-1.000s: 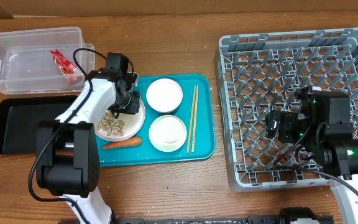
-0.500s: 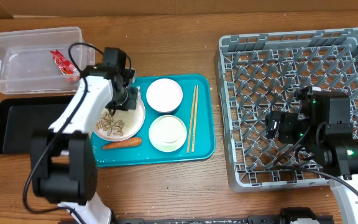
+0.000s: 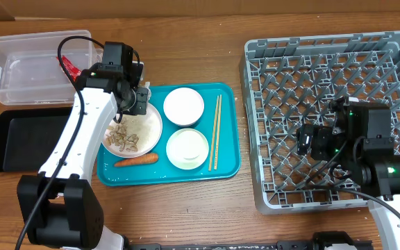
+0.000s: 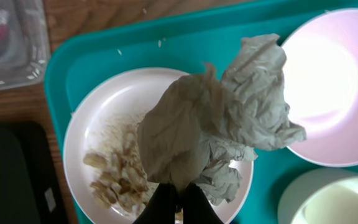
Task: Sort waste into correct bins and load items into the dishwasher
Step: 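Lift the tissue and drop it into the clear bin with the left gripper, then grasp the white cup with the left gripper and lift it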
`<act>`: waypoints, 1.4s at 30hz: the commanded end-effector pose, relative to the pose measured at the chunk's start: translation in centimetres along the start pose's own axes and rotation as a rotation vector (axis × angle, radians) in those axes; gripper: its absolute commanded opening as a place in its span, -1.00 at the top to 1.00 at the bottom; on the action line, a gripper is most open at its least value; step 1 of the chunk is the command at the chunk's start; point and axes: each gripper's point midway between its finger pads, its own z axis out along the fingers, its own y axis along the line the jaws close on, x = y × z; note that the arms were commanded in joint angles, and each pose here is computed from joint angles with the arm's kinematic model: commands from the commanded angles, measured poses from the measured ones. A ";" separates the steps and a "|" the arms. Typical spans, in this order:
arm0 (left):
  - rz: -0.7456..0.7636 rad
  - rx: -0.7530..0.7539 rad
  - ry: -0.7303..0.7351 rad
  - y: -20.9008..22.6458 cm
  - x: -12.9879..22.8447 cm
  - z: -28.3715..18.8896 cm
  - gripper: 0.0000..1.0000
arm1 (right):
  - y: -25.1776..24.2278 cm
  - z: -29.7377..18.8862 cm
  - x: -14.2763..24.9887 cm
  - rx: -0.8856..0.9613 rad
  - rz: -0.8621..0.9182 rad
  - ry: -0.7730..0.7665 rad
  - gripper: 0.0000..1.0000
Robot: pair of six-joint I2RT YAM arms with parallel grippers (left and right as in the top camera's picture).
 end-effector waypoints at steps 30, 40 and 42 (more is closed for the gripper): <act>-0.498 -0.187 -0.509 20.4 -9.5 -1.4 -0.07 | 0.2 -0.8 -1.0 -0.006 0.002 -0.036 -1.00; -0.392 0.145 -0.217 8.5 -4.1 -2.9 -0.08 | 0.2 -0.8 -1.0 -0.006 0.002 -0.038 -1.00; -0.355 0.173 -0.112 5.6 -2.1 -2.8 -0.13 | 0.2 -0.8 -1.0 -0.006 0.002 -0.037 -1.00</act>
